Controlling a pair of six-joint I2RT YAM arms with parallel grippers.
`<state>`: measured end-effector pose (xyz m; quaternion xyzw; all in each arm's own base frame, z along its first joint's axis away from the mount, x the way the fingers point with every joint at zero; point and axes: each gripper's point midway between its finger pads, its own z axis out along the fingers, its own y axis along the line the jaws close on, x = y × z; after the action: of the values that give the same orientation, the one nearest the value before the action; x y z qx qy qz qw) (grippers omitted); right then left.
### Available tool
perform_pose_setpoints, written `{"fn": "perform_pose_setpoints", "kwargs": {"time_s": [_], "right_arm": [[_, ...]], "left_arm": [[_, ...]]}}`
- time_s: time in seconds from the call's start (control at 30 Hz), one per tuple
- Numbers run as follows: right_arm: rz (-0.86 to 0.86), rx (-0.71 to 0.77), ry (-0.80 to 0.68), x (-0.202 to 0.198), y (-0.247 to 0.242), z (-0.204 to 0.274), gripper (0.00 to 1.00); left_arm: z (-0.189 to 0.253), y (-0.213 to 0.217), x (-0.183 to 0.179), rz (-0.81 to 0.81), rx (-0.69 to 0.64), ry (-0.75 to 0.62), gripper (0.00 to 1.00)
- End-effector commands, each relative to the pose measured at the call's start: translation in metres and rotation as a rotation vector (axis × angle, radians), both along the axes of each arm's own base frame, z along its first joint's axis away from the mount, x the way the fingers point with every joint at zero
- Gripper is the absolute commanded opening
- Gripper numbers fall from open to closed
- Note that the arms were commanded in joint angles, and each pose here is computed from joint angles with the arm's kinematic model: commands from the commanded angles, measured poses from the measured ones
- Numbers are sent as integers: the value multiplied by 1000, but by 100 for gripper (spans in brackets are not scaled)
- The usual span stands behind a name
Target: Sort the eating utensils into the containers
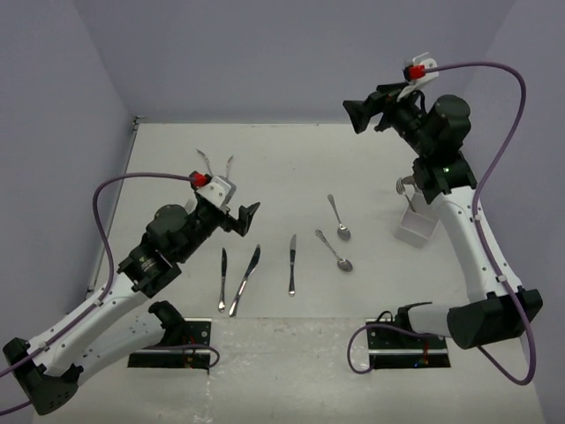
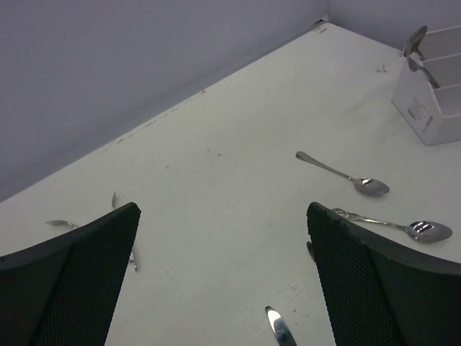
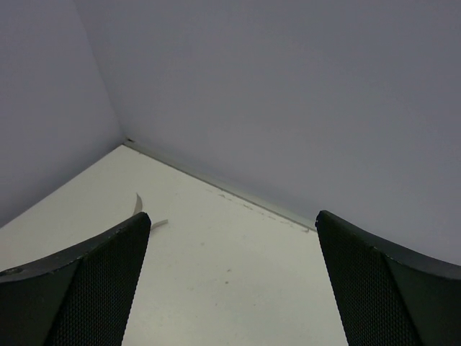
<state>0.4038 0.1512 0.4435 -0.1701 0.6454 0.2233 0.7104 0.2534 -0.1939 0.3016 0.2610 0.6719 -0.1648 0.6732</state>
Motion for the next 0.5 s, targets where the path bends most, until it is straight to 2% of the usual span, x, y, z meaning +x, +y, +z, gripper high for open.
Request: {"fn": "perform_pose_setpoints", "kwargs": {"time_s": [0.0, 0.1, 0.13, 0.17, 0.27, 0.3, 0.47], "right_arm": [[89, 14, 20, -2, 10, 2, 99], [-22, 5, 158, 11, -4, -30, 99], [-61, 10, 259, 10, -8, -51, 99], [-112, 80, 369, 11, -11, -71, 99], [-311, 106, 609, 7, -28, -142, 99], [-380, 50, 671, 1, -29, -168, 99], [-424, -118, 960, -30, -18, -259, 97]], "left_arm": [[28, -3, -9, -33, -78, -24, 100], [28, -1, -10, -24, -103, -19, 100], [26, 0, -10, -18, -106, -14, 100], [26, 0, -9, -13, -108, -13, 100], [22, 5, -3, 27, -100, -5, 100], [20, 5, -2, 36, -95, 0, 100], [18, 2, 6, 50, -93, -14, 100]]}}
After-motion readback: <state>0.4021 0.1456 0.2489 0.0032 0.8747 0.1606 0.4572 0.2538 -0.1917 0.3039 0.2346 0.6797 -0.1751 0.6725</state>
